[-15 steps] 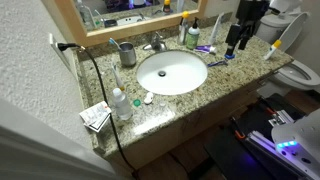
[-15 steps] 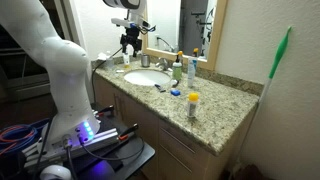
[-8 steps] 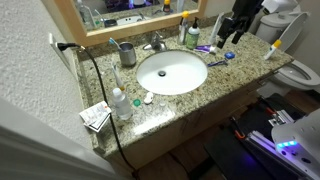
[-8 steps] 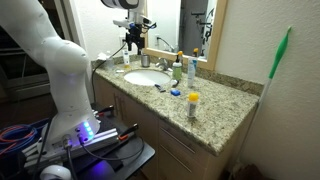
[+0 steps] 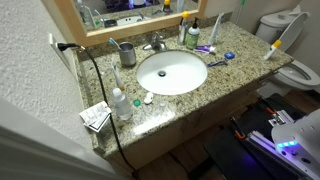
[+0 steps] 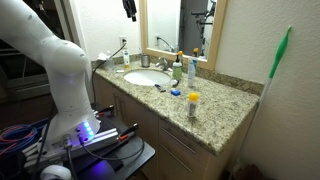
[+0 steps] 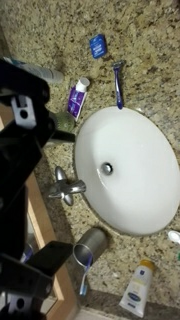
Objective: Move the white bottle with the yellow lid to the left side of the counter
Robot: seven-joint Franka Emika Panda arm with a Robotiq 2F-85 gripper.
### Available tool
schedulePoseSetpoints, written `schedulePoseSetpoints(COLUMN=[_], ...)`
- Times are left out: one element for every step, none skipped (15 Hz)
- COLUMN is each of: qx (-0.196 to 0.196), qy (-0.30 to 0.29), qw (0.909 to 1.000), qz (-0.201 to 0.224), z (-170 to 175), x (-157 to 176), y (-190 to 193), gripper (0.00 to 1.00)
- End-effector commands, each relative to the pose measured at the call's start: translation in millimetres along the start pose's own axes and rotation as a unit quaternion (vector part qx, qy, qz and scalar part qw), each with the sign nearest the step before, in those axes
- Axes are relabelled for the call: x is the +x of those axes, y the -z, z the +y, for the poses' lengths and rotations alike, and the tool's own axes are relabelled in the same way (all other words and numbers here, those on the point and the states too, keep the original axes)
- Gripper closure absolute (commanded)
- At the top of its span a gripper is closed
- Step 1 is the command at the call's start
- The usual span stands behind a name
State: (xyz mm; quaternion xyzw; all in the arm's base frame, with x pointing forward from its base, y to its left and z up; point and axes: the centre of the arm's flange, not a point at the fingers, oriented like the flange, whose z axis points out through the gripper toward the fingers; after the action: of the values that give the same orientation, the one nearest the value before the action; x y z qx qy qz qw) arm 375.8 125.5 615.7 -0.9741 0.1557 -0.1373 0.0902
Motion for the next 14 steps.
schedulePoseSetpoints(qx=[0.003,0.004,-0.031,-0.066,-0.080,-0.101,-0.117,-0.134,-0.142,-0.135,-0.112,-0.081,-0.062,-0.094], qy=[-0.008,-0.012,-0.014,-0.034,-0.051,-0.068,-0.085,-0.106,-0.135,-0.171,-0.201,-0.217,-0.238,-0.216], qw=[0.9999,0.9999,0.9992,0.9969,0.9938,0.9901,0.9855,0.9802,0.9747,0.9706,0.9693,0.9702,0.9675,0.9693], qz=[0.007,0.011,0.023,0.027,0.058,0.071,0.089,0.101,0.108,0.102,0.087,0.069,0.057,0.071], z=[-2,-3,-4,5,29,57,85,112,142,174,206,237,268,224], x=[-3,-4,2,16,35,48,56,66,74,80,85,89,93,85], y=[15,21,3,-13,-24,-30,-29,-31,-28,-25,-23,-20,-18,-15], gripper=[0.00,0.00,0.00,0.00,0.00,0.00,0.00,0.00,0.00,0.00,0.00,0.00,0.00,0.00])
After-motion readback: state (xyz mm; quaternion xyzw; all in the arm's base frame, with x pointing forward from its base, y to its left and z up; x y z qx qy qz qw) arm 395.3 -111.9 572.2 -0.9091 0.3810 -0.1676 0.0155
